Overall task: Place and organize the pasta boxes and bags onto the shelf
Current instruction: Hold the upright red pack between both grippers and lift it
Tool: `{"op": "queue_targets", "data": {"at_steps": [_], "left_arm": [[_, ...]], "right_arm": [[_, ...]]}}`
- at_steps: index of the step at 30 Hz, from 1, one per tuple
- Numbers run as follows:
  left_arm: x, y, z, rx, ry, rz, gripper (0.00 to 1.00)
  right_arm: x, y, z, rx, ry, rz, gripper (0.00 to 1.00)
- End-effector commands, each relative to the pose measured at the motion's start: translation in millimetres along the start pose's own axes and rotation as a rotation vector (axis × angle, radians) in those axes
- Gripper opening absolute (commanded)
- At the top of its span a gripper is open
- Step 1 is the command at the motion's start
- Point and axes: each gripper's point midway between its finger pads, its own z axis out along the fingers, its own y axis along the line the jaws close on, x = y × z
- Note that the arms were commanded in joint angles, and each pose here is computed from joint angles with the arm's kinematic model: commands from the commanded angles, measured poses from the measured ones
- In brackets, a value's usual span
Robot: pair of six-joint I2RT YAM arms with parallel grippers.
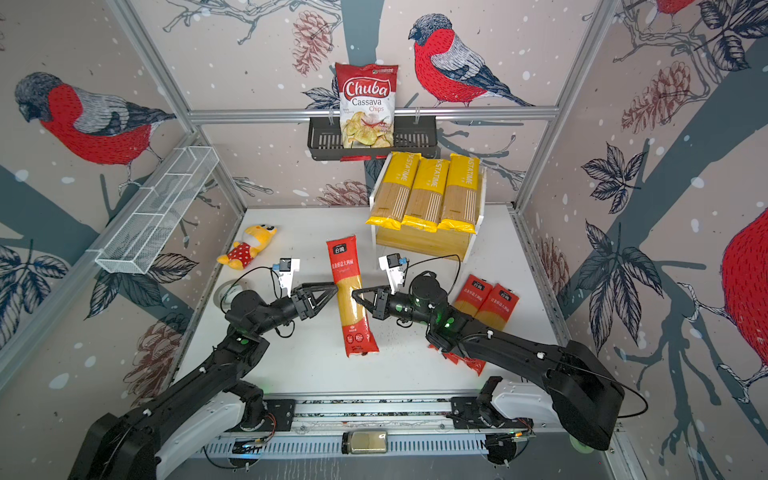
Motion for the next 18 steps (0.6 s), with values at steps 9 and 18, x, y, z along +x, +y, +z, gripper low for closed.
{"op": "queue_targets", "data": {"at_steps": [9,18], "left_arm": [[-11.1,-29.4,11.1,0.135,-0.002,0.058,0.72],[-13.2,-35.2,15.6,0.153,0.009,0.074,0.5]], "right_arm": [[-20.3,55.3,-4.7,-0.242,-0.09,-0.015,0.0],[-13.6,48.4,-4.6,-0.256,-0.093,0.031,0.0]]}}
